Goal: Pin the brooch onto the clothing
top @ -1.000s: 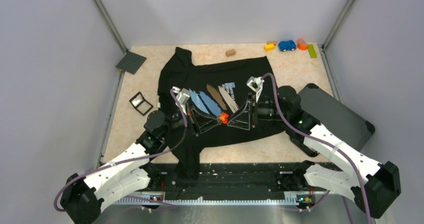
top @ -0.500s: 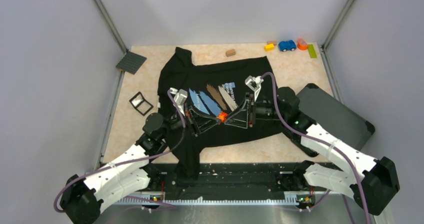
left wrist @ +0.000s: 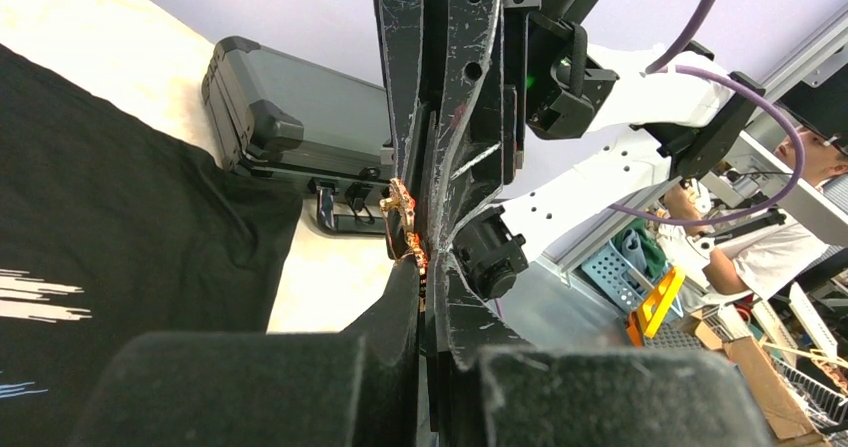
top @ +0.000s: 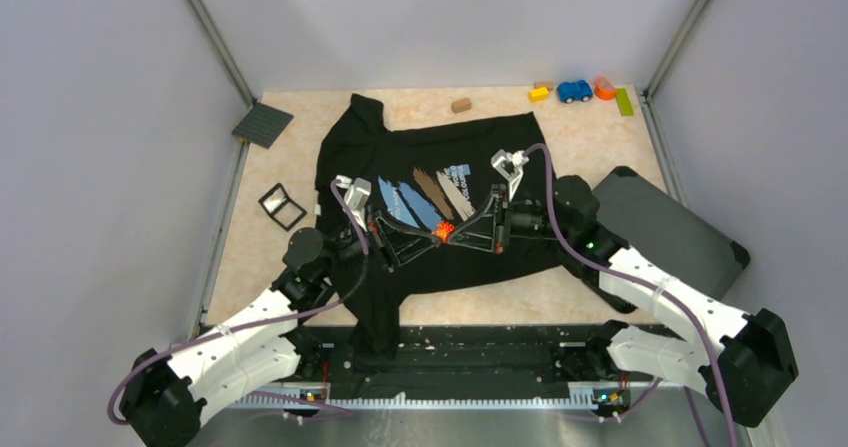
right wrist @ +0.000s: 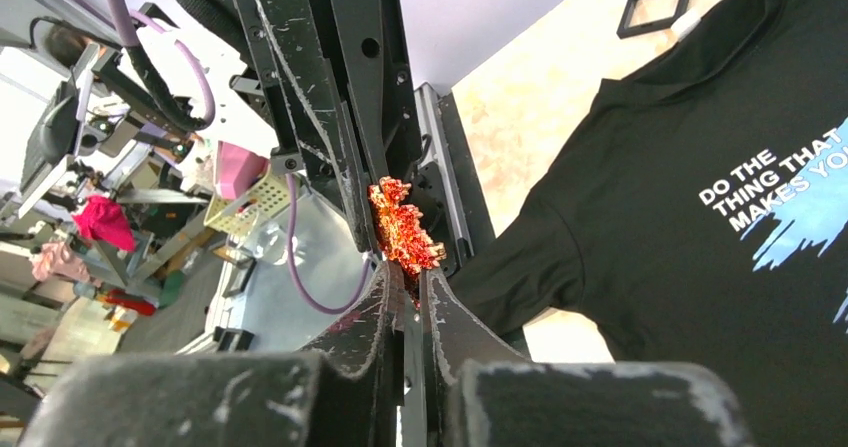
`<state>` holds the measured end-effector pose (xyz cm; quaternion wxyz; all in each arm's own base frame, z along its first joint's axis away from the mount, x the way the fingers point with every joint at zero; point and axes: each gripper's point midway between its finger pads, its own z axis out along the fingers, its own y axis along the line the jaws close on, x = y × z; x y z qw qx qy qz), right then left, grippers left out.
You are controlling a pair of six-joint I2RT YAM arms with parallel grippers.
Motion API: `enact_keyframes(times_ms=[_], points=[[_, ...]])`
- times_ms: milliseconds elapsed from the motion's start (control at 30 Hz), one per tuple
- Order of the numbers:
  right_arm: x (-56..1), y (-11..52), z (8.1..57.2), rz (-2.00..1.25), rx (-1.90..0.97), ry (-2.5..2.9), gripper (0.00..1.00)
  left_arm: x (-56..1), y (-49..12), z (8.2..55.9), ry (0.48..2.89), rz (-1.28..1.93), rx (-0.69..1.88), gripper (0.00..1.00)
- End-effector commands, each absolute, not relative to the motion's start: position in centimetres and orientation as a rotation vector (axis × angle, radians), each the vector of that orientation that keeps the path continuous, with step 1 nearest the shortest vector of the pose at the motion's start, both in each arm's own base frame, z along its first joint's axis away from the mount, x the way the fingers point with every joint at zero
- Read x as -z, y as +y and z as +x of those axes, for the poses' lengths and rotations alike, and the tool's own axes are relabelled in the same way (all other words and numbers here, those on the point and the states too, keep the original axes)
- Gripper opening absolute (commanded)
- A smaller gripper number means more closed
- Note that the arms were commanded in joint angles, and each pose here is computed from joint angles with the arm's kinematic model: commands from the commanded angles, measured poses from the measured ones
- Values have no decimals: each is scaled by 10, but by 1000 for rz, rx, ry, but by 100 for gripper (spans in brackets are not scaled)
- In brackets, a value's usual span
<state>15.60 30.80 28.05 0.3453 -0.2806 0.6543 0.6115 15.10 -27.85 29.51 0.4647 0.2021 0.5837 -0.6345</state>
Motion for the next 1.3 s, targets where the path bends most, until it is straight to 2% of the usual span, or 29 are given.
enact_keyframes(times_ms=[0,67,167,267,333,400,533,700,1000,1267], points=[[-297,312,148,-777,-1613,1599,0,-305,-277,152,1377,483,1554,0],[-294,310,153,-767,-1566,1608,0,-303,-277,154,1395,466,1553,1],[-289,304,165,-758,-1429,1625,0,-298,-274,163,1440,389,1530,40],[-282,296,182,-751,-1265,1653,0,-291,-267,171,1472,321,1482,51],[-279,292,191,-751,-1186,1661,0,-286,-262,178,1514,262,1443,71],[-275,287,200,-758,-1088,1651,0,-279,-255,184,1569,199,1395,82],[-258,277,227,-735,-766,1652,0,-272,-239,200,1708,2,1306,89],[-258,279,244,-736,-496,1557,0,-275,-232,212,1868,-271,1346,86],[-272,307,231,-876,-378,1323,0,-269,-231,229,1994,-516,1456,84],[-263,326,217,-996,-284,1208,0,-269,-235,241,1986,-596,1561,84]])
